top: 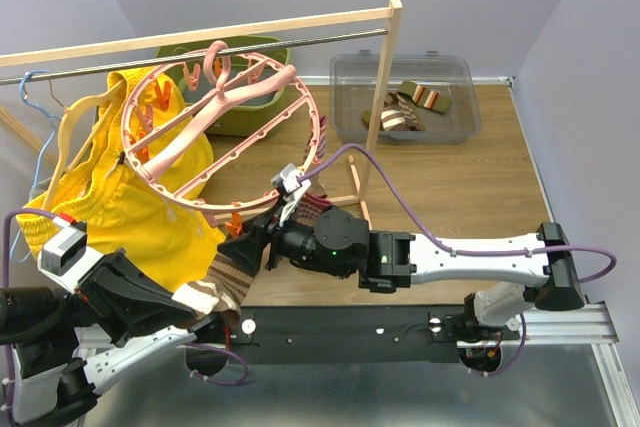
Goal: Remove the socks clipped to the hanger
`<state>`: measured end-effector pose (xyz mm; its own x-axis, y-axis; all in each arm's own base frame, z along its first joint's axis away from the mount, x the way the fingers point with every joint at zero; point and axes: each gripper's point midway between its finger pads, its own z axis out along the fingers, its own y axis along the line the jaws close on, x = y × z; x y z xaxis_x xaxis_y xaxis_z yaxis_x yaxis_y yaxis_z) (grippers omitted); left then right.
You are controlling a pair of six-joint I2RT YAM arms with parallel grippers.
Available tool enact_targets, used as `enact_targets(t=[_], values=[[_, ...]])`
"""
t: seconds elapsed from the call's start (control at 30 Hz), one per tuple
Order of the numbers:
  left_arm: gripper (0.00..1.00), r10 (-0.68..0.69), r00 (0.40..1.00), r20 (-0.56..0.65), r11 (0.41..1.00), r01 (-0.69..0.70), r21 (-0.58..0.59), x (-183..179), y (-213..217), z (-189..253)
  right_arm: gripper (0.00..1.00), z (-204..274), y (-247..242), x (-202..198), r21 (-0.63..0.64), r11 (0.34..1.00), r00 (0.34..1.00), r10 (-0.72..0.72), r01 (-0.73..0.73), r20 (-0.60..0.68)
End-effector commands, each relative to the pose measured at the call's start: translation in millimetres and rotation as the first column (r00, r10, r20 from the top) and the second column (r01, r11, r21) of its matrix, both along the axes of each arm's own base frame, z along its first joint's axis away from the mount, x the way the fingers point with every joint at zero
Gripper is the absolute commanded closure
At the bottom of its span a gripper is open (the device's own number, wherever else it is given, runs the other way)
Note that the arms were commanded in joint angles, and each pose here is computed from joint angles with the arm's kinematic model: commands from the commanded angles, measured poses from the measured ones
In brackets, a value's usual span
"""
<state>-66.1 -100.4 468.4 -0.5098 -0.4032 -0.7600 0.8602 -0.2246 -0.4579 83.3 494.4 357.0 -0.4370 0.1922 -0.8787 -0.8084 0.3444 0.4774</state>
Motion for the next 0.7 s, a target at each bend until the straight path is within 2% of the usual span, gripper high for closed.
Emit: enact_targets(t=[0.0, 0.17, 0.47, 0.67], values=[[1.00, -0.045, 0.999, 0.020, 0.999, 0.046, -0.006, -8.2, 0.5, -0.3, 0.39, 18.3, -0.3, 13.3, 0.025, 0.994, 0.994, -0.106, 0.106, 0.027], [1.00, -0.055, 0.998, 0.013, 0.998, 0.055, 0.014, -9.0, -0.8, -8.1, 0.51, 19.4, -11.0, 19.7, 0.030, 0.987, 0.987, -0.161, 0.160, 0.028], [1.00, -0.055, 0.998, 0.010, 0.997, 0.055, 0.058, -8.6, -3.4, -22.8, 0.98, 6.6, -20.9, 24.9, -0.010, 0.980, 0.980, -0.201, 0.201, 0.010], [1.00, -0.043, 0.999, -0.003, 0.998, 0.043, 0.034, -12.7, 7.6, -25.4, 0.99, 3.0, -26.9, 26.2, -0.027, 0.976, 0.977, -0.214, 0.214, -0.002]])
